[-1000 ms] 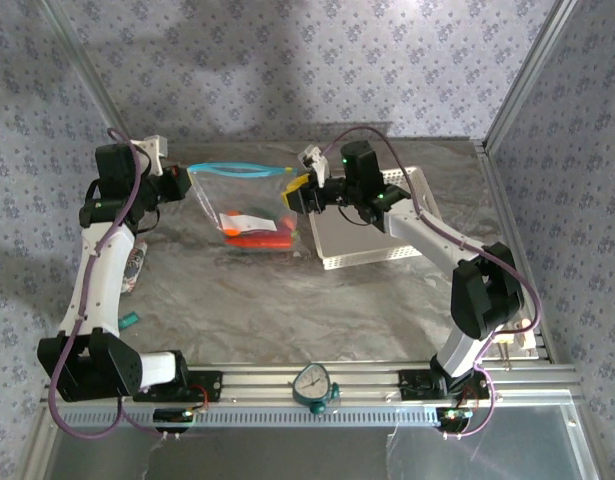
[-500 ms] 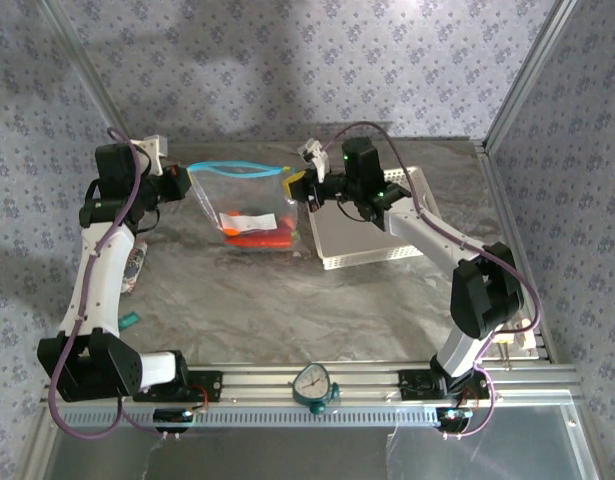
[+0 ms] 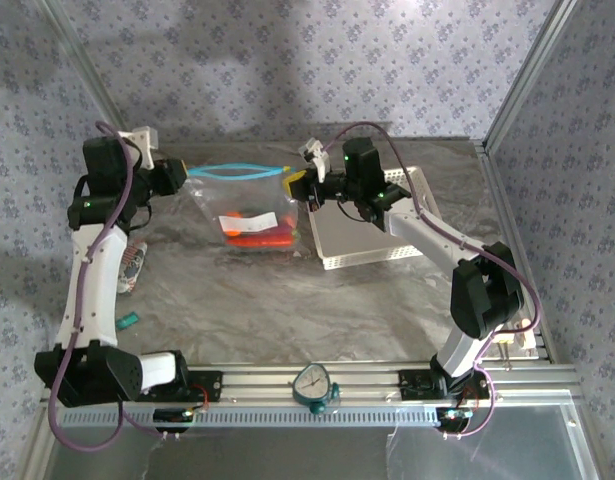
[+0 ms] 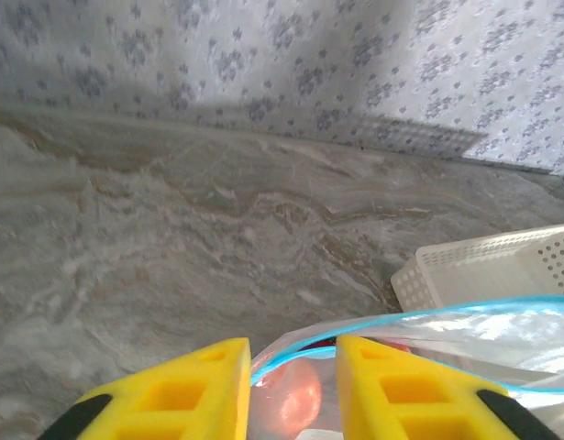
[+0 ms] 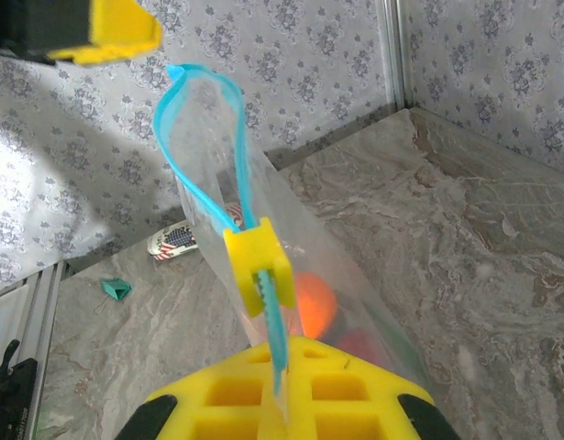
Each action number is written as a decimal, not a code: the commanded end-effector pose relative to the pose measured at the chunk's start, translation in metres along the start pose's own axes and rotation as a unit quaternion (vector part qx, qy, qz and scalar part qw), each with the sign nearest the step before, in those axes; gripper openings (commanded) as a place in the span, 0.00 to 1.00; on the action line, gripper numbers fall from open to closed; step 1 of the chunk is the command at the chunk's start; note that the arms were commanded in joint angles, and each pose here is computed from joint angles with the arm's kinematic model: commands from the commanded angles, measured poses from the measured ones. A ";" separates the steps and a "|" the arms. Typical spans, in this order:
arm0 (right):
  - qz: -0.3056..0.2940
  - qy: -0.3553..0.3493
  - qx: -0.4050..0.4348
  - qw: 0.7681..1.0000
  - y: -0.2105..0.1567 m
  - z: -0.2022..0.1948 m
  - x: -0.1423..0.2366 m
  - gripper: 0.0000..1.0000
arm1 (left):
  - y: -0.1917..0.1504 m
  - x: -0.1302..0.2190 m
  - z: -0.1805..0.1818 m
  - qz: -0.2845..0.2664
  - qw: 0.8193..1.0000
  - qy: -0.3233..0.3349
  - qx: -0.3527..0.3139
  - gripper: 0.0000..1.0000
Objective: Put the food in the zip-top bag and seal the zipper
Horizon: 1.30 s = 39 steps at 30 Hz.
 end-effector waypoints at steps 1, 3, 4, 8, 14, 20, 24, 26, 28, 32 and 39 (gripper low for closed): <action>-0.005 0.008 0.015 1.000 0.010 0.003 0.001 0.00 | 0.027 0.027 -0.021 -0.046 0.997 -0.018 -0.057 0.38; 0.000 0.012 0.011 1.000 0.009 0.003 0.000 0.00 | 0.033 0.025 -0.039 -0.045 0.993 -0.050 -0.092 0.41; 0.001 0.013 0.010 1.000 0.009 0.003 -0.001 0.00 | 0.035 0.021 -0.051 -0.041 0.990 -0.072 -0.113 0.43; 0.002 0.017 0.011 1.000 0.011 0.005 0.000 0.00 | 0.037 -0.002 -0.101 -0.003 0.968 -0.156 -0.199 0.46; 0.006 0.020 0.009 1.000 0.013 0.006 -0.001 0.00 | 0.039 -0.028 -0.140 0.041 0.926 -0.277 -0.252 0.47; 0.011 0.023 0.009 1.000 0.013 0.006 -0.002 0.00 | 0.031 -0.037 -0.157 0.068 0.889 -0.346 -0.291 0.47; 0.018 0.031 0.005 0.999 0.013 0.006 -0.004 0.00 | 0.029 -0.042 -0.163 0.065 0.875 -0.366 -0.310 0.48; 0.021 0.035 0.003 0.999 0.012 0.006 -0.005 0.00 | 0.030 -0.044 -0.166 0.062 0.870 -0.377 -0.312 0.48; 0.021 0.036 0.003 0.999 0.012 0.006 -0.006 0.00 | 0.031 -0.048 -0.168 0.065 0.866 -0.383 -0.315 0.48; 0.025 0.038 0.001 0.999 0.012 0.006 -0.008 0.00 | 0.030 -0.058 -0.171 0.084 0.859 -0.387 -0.324 0.49; 0.031 0.040 0.002 0.999 0.013 0.006 -0.009 0.00 | 0.023 -0.074 -0.177 0.121 0.845 -0.394 -0.341 0.52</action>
Point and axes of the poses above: each hand's point on the last joint's axis, 136 mm out from that joint toward the fingers, its own x axis back along the fingers, its own z axis along the line the jaws close on, y = z × x, the point moved 6 cm from there along x, back along the fingers, and after that the axes turned 11 degrees about -x, right-handed, at the moved point
